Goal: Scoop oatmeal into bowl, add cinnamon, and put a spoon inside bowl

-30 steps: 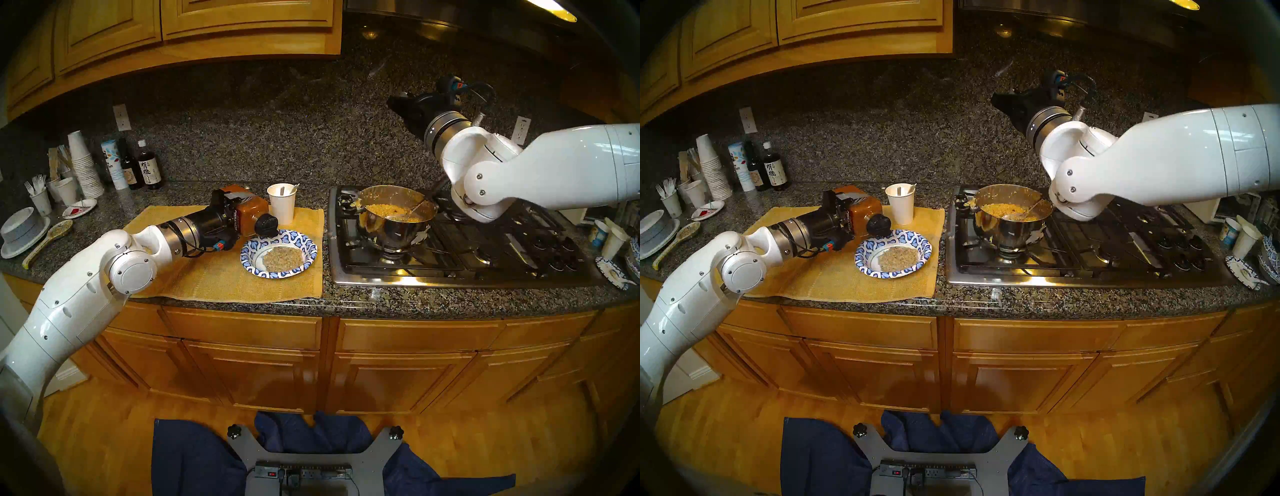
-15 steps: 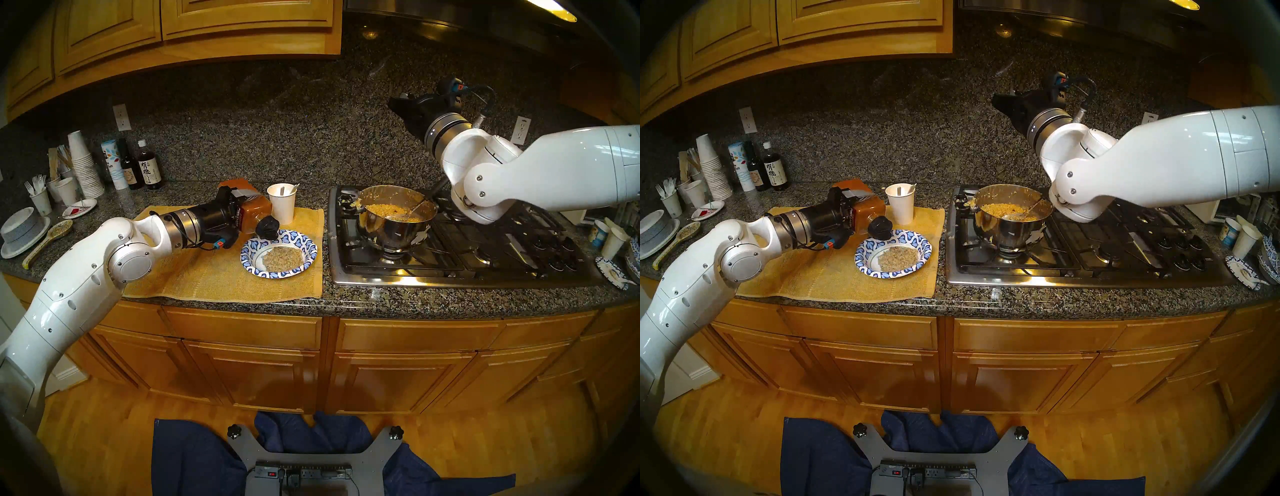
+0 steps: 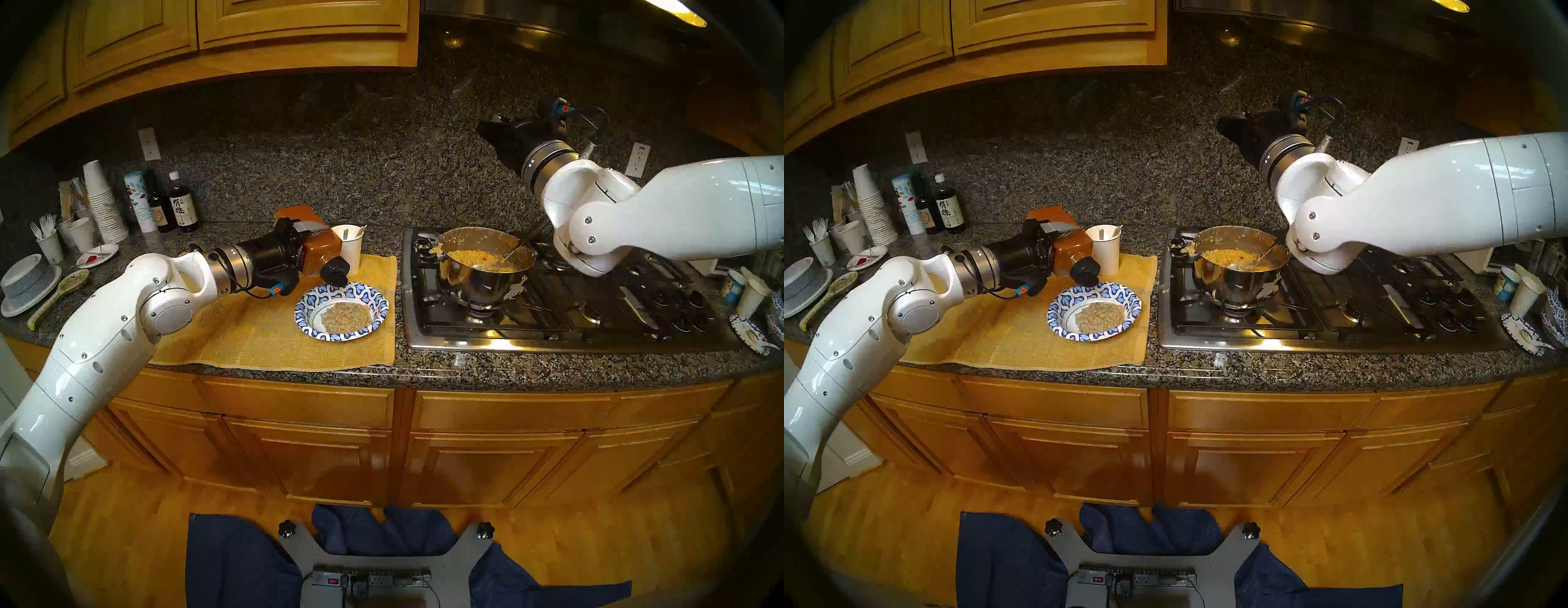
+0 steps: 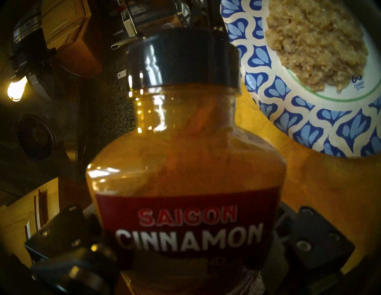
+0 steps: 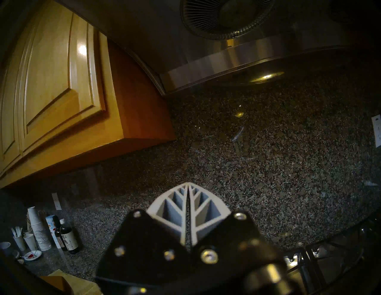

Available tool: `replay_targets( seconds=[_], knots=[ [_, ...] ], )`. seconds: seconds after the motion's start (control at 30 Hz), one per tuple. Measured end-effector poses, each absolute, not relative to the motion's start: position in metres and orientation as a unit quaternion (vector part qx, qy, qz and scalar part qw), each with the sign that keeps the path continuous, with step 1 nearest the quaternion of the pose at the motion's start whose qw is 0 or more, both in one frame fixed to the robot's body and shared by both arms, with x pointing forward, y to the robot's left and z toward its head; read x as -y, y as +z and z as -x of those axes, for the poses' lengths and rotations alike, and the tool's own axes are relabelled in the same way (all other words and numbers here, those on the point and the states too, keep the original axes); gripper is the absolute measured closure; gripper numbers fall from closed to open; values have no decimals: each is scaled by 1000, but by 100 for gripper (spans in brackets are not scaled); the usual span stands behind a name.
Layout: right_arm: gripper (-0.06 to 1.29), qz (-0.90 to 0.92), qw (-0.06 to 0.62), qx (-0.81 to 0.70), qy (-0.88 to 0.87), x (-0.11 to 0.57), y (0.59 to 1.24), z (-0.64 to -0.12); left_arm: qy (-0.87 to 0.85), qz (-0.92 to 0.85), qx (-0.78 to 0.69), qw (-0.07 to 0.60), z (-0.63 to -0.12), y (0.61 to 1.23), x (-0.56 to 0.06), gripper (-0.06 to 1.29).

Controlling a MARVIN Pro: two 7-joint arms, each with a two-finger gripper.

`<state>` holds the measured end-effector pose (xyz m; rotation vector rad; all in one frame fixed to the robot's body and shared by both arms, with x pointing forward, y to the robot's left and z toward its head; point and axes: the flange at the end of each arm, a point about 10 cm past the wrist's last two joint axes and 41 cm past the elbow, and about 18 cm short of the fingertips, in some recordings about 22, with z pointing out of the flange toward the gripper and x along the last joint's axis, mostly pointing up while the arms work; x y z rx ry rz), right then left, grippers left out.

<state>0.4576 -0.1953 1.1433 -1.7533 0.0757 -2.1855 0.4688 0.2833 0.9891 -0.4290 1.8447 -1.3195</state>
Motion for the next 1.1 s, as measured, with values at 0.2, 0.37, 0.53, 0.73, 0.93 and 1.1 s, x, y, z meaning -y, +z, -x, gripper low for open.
replay_targets(
  seconds=[0.2, 0.37, 0.53, 0.73, 0.93, 1.1],
  knots=[
    [127, 616, 170, -26, -769, 195, 1143, -457, -504, 148, -738, 423, -473, 997, -286, 37],
    [127, 615, 171, -26, -769, 196, 1143, -457, -493, 126, -748, 427, -474, 1003, -287, 37],
    [127, 614, 171, -27, -770, 196, 1143, -457, -487, 104, -758, 421, -470, 1006, -285, 37],
    [127, 613, 172, -28, -770, 197, 1143, -457, -490, 87, -765, 409, -462, 1001, -278, 37],
    [127, 613, 173, -29, -771, 198, 1142, -457, -495, 92, -760, 412, -464, 1004, -278, 37],
    [127, 613, 173, -29, -771, 198, 1142, -457, -502, 104, -750, 418, -468, 1008, -280, 37]
  ],
)
